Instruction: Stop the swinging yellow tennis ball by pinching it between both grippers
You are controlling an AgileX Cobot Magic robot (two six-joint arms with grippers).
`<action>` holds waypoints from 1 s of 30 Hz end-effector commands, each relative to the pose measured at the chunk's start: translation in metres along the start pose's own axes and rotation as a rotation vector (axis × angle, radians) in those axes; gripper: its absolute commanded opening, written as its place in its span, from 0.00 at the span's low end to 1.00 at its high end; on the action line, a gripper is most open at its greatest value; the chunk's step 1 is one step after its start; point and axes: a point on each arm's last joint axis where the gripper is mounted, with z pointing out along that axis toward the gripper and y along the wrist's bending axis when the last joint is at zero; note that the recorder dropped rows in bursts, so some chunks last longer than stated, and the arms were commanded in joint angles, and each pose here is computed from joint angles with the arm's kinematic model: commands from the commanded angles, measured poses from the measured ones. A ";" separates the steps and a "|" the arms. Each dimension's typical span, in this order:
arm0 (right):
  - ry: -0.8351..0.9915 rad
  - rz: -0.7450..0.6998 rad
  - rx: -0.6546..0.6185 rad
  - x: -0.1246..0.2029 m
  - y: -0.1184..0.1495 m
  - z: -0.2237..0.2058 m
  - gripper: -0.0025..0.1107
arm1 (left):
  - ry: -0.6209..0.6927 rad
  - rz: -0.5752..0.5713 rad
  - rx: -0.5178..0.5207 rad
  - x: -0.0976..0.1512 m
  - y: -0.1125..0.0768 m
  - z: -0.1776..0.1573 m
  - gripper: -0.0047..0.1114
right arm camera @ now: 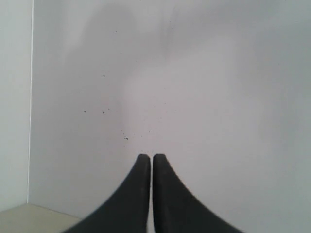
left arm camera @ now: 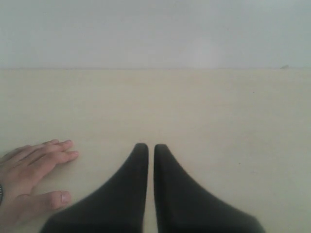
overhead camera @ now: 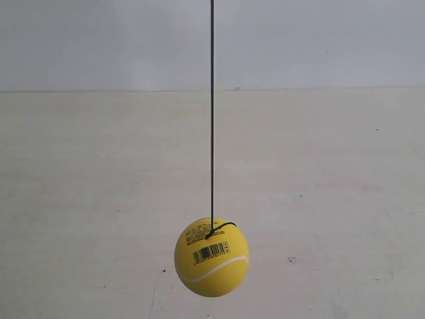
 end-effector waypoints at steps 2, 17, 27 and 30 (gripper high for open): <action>0.001 0.004 0.000 0.001 0.000 -0.001 0.02 | 0.011 -0.007 -0.003 0.002 0.000 0.000 0.08; 0.001 0.004 0.000 0.001 0.000 -0.001 0.02 | 0.011 -0.007 -0.003 0.002 0.000 0.000 0.08; 0.005 0.002 0.013 0.002 -0.001 -0.001 0.02 | 0.011 -0.007 -0.003 0.002 0.000 0.000 0.08; -0.005 0.077 0.025 0.001 -0.002 -0.001 0.02 | 0.011 -0.007 -0.003 0.002 0.000 0.000 0.08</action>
